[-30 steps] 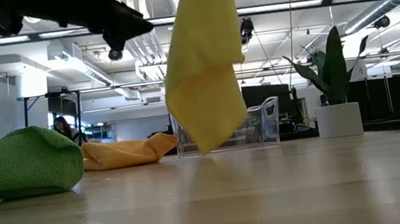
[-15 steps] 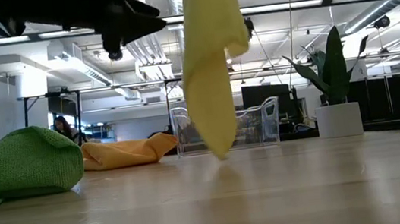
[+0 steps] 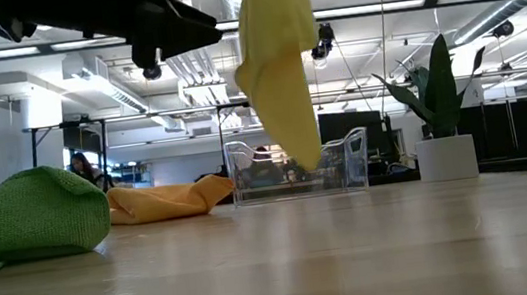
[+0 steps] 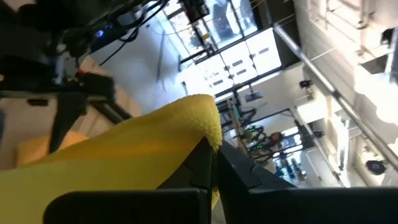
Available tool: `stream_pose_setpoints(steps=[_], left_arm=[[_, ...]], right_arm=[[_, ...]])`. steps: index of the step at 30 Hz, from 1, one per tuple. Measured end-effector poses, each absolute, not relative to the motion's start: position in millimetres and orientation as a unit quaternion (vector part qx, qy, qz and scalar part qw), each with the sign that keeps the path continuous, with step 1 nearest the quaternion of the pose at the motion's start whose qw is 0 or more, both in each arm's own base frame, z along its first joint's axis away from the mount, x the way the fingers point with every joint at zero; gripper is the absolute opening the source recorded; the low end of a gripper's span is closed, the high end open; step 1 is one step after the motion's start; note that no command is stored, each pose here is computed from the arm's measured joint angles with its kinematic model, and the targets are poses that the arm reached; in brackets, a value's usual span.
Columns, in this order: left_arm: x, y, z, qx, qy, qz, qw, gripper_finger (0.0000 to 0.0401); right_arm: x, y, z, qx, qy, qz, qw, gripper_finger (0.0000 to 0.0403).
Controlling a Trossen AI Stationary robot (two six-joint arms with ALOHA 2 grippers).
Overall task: Fold microfiber towels
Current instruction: Fold the yellow microfiber towel
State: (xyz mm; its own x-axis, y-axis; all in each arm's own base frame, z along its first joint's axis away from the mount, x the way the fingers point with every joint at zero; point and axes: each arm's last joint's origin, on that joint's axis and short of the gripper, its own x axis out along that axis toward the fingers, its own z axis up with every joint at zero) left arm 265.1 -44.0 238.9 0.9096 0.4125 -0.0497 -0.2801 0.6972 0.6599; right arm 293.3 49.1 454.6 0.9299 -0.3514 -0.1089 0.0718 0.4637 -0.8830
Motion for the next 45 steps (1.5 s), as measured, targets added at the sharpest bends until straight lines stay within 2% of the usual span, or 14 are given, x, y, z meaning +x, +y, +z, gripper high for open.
stream_pose_setpoints(steps=[22, 40, 45], left_arm=[[270, -46, 233, 0.328, 0.089, 0.099, 0.935, 0.0233], [295, -36, 231, 0.317, 0.109, 0.117, 0.935, 0.0233], [299, -34, 228, 0.332, 0.122, 0.128, 0.927, 0.0211]], right_arm=[[283, 42, 474, -0.524, 0.090, -0.158, 0.832, 0.0009], [283, 41, 476, -0.523, 0.078, -0.158, 0.834, 0.0009], [284, 41, 476, -0.523, 0.078, -0.158, 0.834, 0.0009]])
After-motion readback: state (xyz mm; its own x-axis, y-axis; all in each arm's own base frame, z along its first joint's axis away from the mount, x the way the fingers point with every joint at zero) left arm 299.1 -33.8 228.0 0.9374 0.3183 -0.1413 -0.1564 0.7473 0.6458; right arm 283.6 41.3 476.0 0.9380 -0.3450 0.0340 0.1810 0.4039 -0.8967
